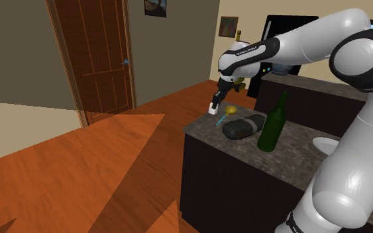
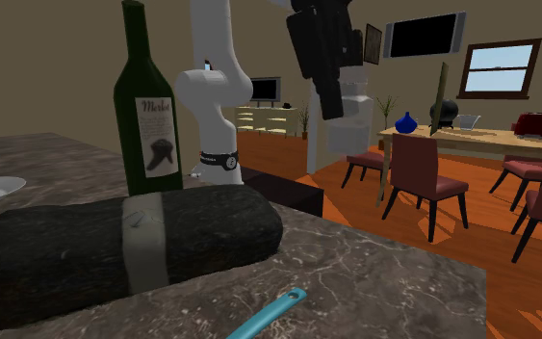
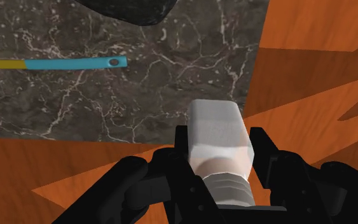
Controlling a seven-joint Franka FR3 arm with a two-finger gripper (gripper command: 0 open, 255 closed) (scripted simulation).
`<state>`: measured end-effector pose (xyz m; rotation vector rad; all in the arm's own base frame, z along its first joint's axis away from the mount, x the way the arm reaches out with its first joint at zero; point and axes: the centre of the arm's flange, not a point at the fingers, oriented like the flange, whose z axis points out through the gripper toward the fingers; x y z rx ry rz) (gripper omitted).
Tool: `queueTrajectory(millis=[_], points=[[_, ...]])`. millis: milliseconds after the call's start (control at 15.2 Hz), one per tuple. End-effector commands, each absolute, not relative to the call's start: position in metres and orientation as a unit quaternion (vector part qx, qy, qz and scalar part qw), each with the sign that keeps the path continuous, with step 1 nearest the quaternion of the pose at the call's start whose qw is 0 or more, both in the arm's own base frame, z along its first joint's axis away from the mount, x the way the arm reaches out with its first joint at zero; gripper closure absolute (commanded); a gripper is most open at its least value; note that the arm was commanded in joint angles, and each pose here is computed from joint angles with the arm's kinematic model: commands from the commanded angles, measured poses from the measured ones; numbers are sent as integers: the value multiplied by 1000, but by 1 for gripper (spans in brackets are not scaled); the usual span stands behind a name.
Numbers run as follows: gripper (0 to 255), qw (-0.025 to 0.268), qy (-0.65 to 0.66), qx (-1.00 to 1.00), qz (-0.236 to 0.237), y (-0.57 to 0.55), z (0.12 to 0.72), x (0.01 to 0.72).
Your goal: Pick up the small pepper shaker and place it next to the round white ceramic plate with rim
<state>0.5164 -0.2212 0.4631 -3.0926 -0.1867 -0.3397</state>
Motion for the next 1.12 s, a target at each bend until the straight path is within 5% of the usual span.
queueTrajectory(millis=[0, 330, 1056], points=[[255, 12, -60, -992, -109, -222, 474, 517], [255, 12, -60, -992, -109, -222, 496, 517], [255, 12, -60, -992, -109, -274, 497, 381]])
